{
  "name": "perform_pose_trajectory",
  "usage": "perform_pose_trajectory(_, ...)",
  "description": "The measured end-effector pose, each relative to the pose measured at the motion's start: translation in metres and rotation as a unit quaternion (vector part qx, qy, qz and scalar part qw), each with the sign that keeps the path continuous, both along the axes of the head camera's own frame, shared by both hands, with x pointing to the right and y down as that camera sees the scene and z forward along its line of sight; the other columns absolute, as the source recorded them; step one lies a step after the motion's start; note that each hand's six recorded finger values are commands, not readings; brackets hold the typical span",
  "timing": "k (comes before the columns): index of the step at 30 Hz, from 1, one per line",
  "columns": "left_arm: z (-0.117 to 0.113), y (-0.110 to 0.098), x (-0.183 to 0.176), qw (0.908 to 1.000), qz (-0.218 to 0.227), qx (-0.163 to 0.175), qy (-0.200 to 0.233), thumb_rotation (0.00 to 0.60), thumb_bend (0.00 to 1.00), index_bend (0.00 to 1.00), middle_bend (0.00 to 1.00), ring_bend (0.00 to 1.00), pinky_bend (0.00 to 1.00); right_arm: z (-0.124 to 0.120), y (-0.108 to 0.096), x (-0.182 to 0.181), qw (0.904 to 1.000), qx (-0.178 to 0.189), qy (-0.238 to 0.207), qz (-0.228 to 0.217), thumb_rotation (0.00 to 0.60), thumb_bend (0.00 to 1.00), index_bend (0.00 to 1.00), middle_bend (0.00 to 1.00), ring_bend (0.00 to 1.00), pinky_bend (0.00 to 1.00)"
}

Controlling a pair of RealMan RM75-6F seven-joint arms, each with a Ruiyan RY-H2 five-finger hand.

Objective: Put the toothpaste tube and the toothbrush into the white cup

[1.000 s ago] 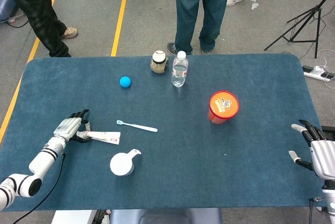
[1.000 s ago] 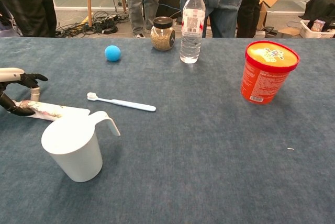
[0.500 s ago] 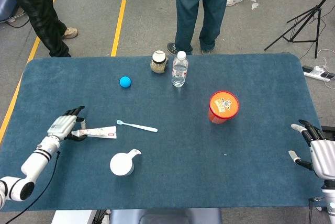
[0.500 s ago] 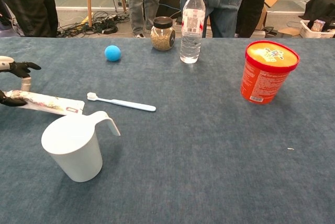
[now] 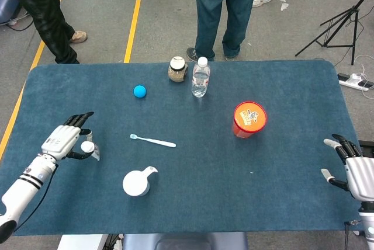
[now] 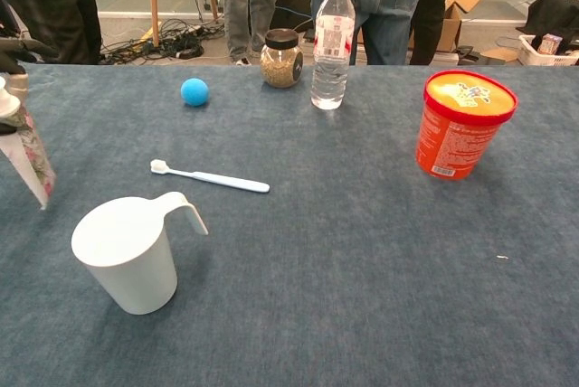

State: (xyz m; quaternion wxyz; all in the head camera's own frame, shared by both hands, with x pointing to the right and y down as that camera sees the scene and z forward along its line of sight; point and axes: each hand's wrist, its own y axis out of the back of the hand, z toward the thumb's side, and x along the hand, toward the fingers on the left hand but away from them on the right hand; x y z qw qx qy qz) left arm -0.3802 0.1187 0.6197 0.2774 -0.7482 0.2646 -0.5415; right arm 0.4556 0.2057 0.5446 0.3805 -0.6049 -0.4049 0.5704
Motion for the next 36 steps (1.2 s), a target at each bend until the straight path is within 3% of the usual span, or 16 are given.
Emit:
perform_pose_trajectory(7, -0.044, -0.002, 0.012, 0.9993, 0.023, 0.027, 0.013, 0.6, 0.3, 0.7, 0.0, 0.0, 0.03, -0.002, 0.0, 0.001, 1.0, 0.003, -0.002, 0.002, 0.6, 0.16, 0.27, 0.19, 0.24, 0.58)
perform_pose_trajectory(14, -0.08, -0.002, 0.024, 0.9983, 0.025, 0.031, 0.043, 0.6, 0.3, 0.7, 0.0, 0.0, 0.03, -0.004, 0.0, 0.0, 1.0, 0.005, -0.004, 0.0, 0.6, 0.16, 0.27, 0.19, 0.24, 0.58)
perform_pose_trajectory(22, -0.119, -0.002, 0.044, 0.9938, 0.025, 0.008, 0.108, 0.6, 0.3, 0.7, 0.0, 0.0, 0.03, -0.006, 0.0, 0.0, 1.0, 0.006, -0.006, 0.0, 0.6, 0.16, 0.27, 0.19, 0.24, 0.58)
perform_pose_trajectory(27, -0.138, 0.009, 0.069, 0.9868, 0.05, -0.024, 0.152, 0.6, 0.3, 0.7, 0.0, 0.0, 0.03, -0.007, 0.0, 0.0, 0.9999, 0.008, -0.009, 0.0, 0.6, 0.16, 0.27, 0.19, 0.24, 0.58)
perform_pose_trajectory(36, -0.145, 0.024, 0.106, 0.9735, 0.097, -0.058, 0.199, 0.6, 0.3, 0.7, 0.0, 0.0, 0.04, -0.01, 0.0, 0.001, 0.9998, 0.011, -0.016, 0.002, 0.6, 0.16, 0.27, 0.19, 0.24, 0.58)
